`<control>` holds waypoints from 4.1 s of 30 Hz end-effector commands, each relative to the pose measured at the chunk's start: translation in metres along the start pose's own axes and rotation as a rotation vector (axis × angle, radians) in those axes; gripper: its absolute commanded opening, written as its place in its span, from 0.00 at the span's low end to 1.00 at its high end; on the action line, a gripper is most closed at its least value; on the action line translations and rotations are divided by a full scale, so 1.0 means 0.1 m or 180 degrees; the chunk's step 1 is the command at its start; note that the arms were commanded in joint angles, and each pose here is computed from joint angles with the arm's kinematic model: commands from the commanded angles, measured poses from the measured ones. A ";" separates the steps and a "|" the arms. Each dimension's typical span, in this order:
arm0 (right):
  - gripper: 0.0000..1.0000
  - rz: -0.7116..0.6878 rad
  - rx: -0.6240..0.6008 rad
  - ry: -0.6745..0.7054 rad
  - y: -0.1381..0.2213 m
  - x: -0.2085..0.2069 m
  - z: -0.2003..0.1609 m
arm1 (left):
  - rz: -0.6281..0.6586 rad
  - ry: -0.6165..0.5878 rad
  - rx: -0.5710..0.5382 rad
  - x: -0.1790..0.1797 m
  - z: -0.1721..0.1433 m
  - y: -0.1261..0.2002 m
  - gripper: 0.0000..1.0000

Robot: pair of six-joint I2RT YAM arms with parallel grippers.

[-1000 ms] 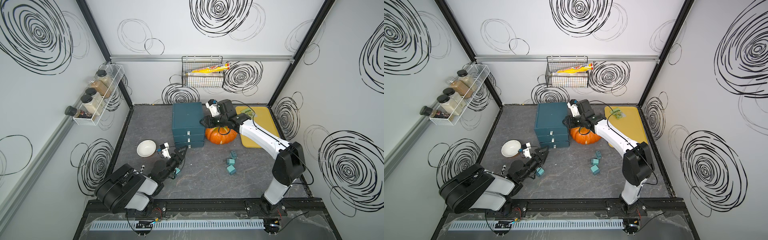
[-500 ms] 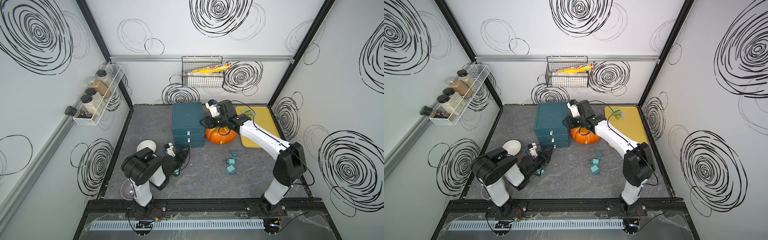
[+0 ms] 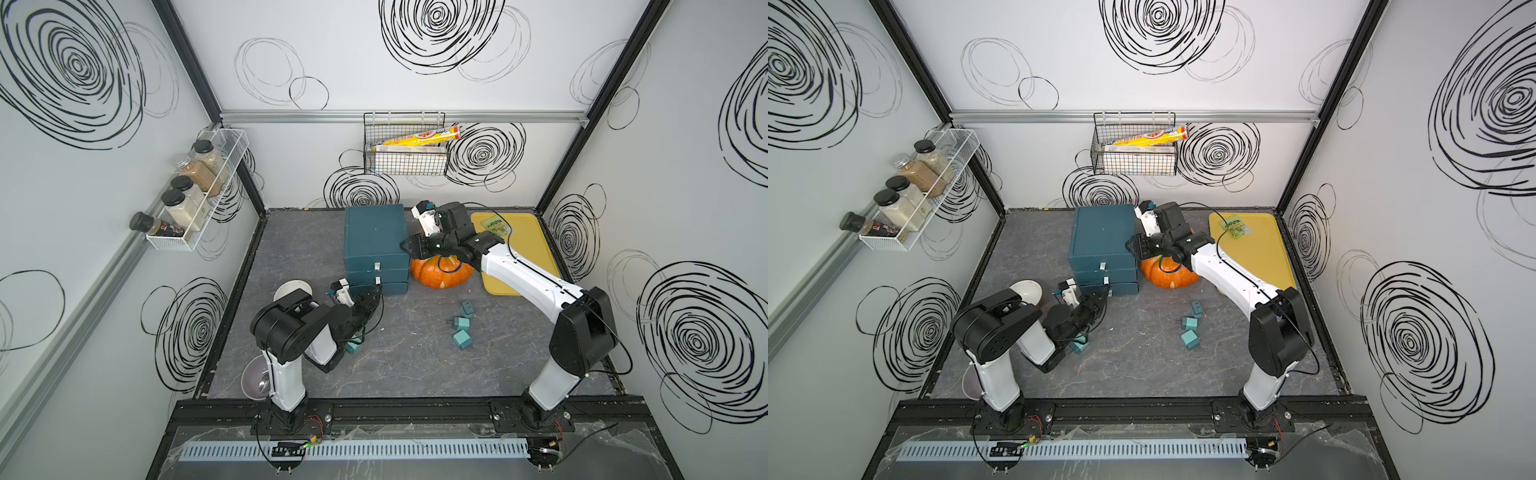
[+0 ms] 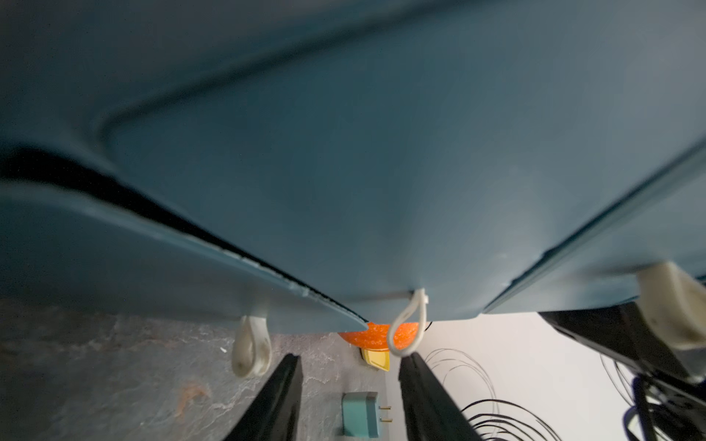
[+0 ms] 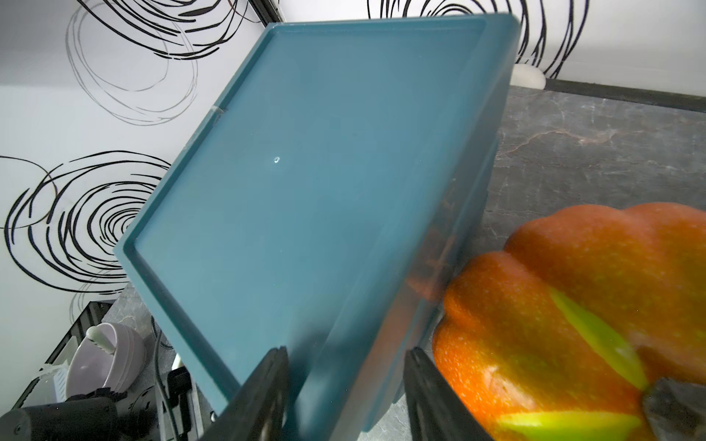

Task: Place the plugs into the drawer by color
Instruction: Open the drawer in the storage box, then pick up the plug from the center of the board.

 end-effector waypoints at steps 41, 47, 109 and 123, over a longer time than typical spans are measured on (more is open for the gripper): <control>0.51 -0.0351 0.0493 -0.0092 -0.29 -0.36 -0.42 | -0.0612 -0.0374 0.0269 -0.46 -0.22 0.89 0.00; 0.51 -0.0423 0.0470 -0.0082 -0.28 -0.41 -0.45 | -0.0553 -0.0444 0.0315 -0.44 -0.33 1.01 0.00; 0.74 -0.0925 0.0081 -0.0161 1.01 -0.37 -0.65 | 0.0581 -0.1293 0.1090 -0.06 -0.51 1.35 0.99; 0.79 -0.1544 0.0982 -0.0527 0.98 -0.99 -2.22 | 0.0158 -0.2219 0.1732 -0.60 -0.66 1.21 0.99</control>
Point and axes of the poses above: each gripper's point midway between its finger pads, its own y axis back along the fingers, its own x axis along the line the jaws close on, z = x × y, the point moved 3 cm from there along y, back along the fingers, and after that the axes turned 9 degrees about -y, right-handed, at the moved point
